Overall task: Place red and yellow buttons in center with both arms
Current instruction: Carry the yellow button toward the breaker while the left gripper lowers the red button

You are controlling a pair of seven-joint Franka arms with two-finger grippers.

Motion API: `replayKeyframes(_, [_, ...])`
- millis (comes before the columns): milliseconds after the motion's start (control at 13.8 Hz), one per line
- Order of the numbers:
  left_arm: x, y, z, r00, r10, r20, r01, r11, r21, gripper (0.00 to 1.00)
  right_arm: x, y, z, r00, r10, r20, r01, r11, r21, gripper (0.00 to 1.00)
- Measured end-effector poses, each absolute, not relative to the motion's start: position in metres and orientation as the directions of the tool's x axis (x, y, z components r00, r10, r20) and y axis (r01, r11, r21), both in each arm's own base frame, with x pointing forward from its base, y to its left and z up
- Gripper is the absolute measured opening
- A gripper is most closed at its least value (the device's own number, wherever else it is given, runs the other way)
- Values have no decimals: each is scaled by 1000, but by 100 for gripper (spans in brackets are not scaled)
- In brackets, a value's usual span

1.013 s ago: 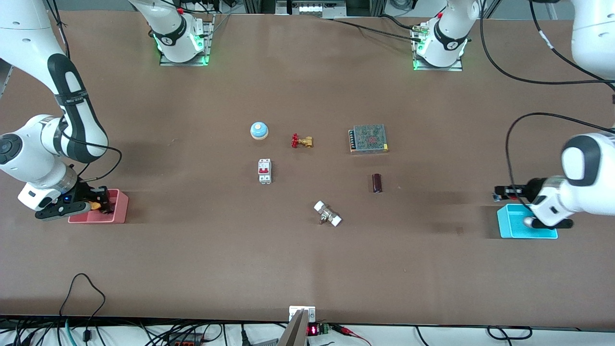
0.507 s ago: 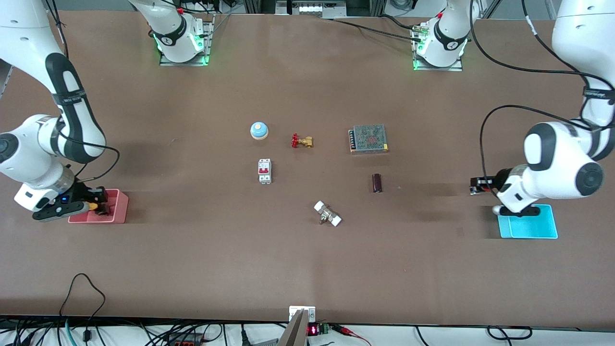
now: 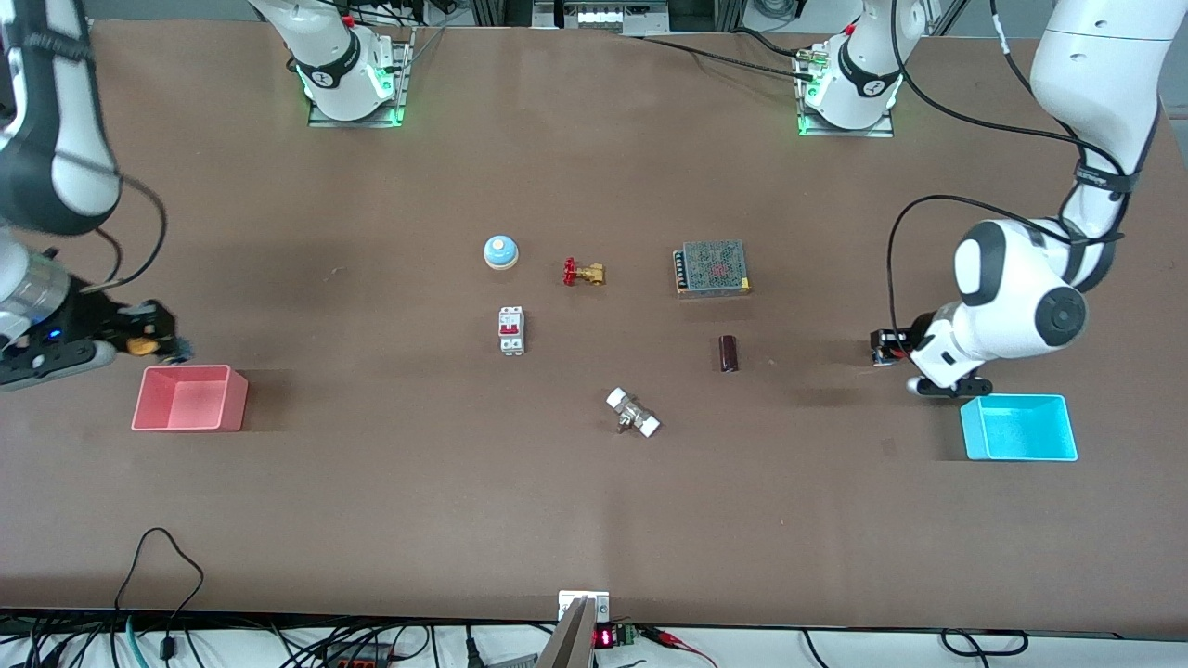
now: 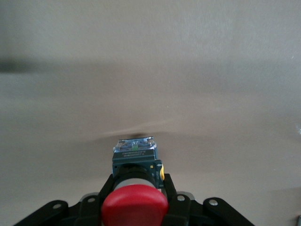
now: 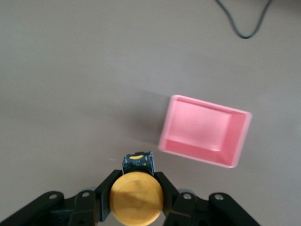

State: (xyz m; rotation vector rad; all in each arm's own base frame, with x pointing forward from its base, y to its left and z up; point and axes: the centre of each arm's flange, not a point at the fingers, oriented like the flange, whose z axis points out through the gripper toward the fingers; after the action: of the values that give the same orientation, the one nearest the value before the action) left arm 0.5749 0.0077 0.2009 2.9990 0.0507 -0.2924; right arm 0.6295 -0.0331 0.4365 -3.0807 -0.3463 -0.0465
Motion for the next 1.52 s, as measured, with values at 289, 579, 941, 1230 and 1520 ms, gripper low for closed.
replayKeyframes(289, [562, 6, 192, 981, 31, -191, 55, -991, 119, 42, 621, 108, 373, 990, 116, 79, 120, -992, -48, 37])
replayKeyframes(579, [562, 7, 192, 983, 36, -179, 57, -991, 118, 60, 609, 153, 296, 991, 99, 93, 98, -995, 14, 37])
replayKeyframes(941, [578, 9, 241, 994, 40, -102, 51, -993, 108, 100, 608, 163, 259, 991, 104, 86, 102, -995, 18, 37])
replayKeyframes(1230, [602, 12, 304, 995, 33, -97, 44, -993, 106, 100, 610, 164, 233, 988, 117, 98, 116, -993, 14, 37])
replayKeyframes(1520, [624, 18, 374, 995, 30, -95, 40, -993, 108, 100, 610, 164, 227, 988, 117, 100, 117, -993, 10, 37])
